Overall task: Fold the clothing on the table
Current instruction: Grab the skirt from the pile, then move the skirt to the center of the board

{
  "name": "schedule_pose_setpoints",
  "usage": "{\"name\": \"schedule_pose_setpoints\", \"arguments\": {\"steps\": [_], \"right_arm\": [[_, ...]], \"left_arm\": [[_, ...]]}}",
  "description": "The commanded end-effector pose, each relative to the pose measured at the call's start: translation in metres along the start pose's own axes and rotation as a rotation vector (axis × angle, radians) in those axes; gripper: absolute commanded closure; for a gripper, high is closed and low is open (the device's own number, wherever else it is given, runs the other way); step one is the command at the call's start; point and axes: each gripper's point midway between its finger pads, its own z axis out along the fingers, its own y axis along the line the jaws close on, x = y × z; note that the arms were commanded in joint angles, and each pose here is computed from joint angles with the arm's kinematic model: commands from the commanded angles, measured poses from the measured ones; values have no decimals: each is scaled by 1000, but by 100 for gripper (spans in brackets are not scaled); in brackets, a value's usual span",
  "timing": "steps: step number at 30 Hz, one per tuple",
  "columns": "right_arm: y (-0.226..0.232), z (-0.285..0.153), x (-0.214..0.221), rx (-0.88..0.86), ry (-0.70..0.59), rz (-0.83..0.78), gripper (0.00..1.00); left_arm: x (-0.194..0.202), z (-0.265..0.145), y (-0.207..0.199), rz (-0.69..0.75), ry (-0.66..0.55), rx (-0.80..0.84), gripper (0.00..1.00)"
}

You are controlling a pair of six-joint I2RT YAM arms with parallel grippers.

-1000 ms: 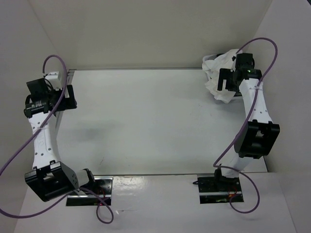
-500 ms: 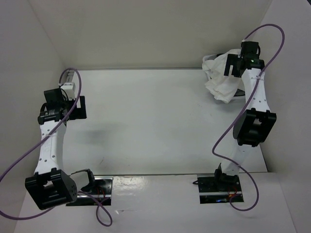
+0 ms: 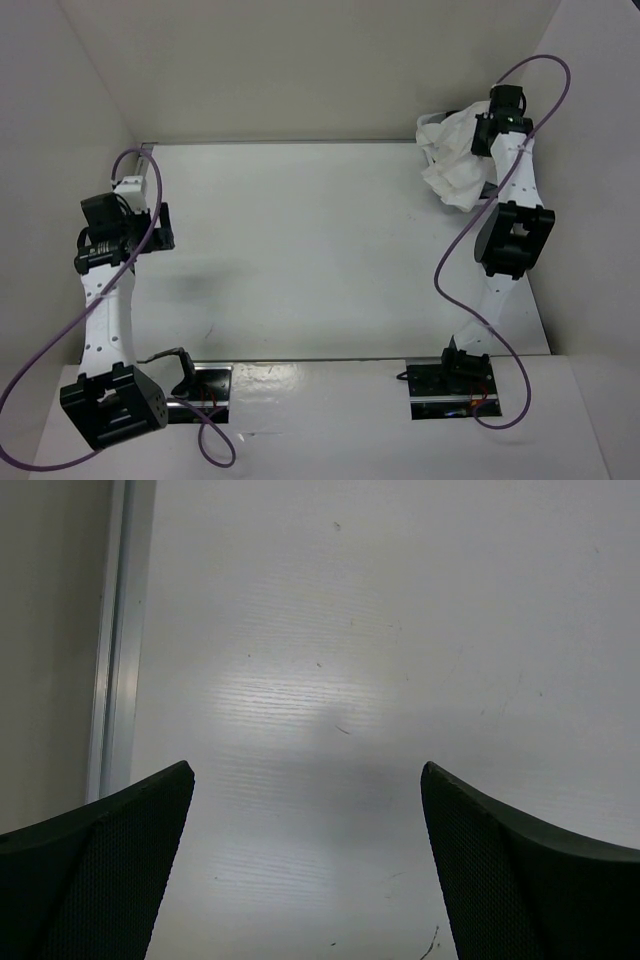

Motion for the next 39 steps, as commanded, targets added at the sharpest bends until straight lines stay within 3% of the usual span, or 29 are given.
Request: {"name": "schedule_pose_setpoints", "arguments": {"steps": [1,2,4,9,12,17,21,22,23,24,26,27,28,29,31,33,39], "right_arm": [[-5,-17,-38,9,-109,31,92],[-6,-25,-47,9,-136,34,100],[-2,-38,-54,2,-156,31,100],[9,-121,-96,-97,-298,11,100],[51,-186,-113,-277,-398,-62,100],[159,-302,-78,-828,-484,-304,100],[202,-354,-46,-1009,-505,-470,100],[206,-346,-33,-1017,-460,-483,85],[205,-337,-26,-1003,-437,-491,30],[204,-318,-10,-981,-391,-504,19],[194,-286,3,-870,-347,-499,10],[188,-252,29,-802,-254,-462,10],[177,-242,30,-715,-263,-429,9],[155,-213,23,-528,-277,-388,9],[137,-171,64,-397,-103,-376,9],[149,-167,97,-493,27,-429,9],[208,-187,141,-685,53,-527,9]], "left_arm": [[-11,2,-3,-4,-49,32,0],[-11,2,-3,-4,-49,32,0],[-6,6,-3,-8,-31,35,0],[-6,6,-3,1,-31,35,0],[-4,8,-3,0,-22,36,0],[-2,10,-1,-7,-15,39,0],[-3,9,-2,-12,-23,68,0],[-1,9,-2,-14,-14,70,0],[-1,9,-4,-14,-15,79,0],[-3,6,-4,-3,-26,77,0],[-5,4,-5,0,-36,84,0],[-7,2,-7,2,-47,92,0],[-3,3,-7,9,-38,93,0],[-1,3,-10,7,-32,107,0],[-1,0,-13,17,-37,126,0],[-2,-1,-19,38,-45,160,0],[-2,-4,-21,38,-48,172,0]]}}
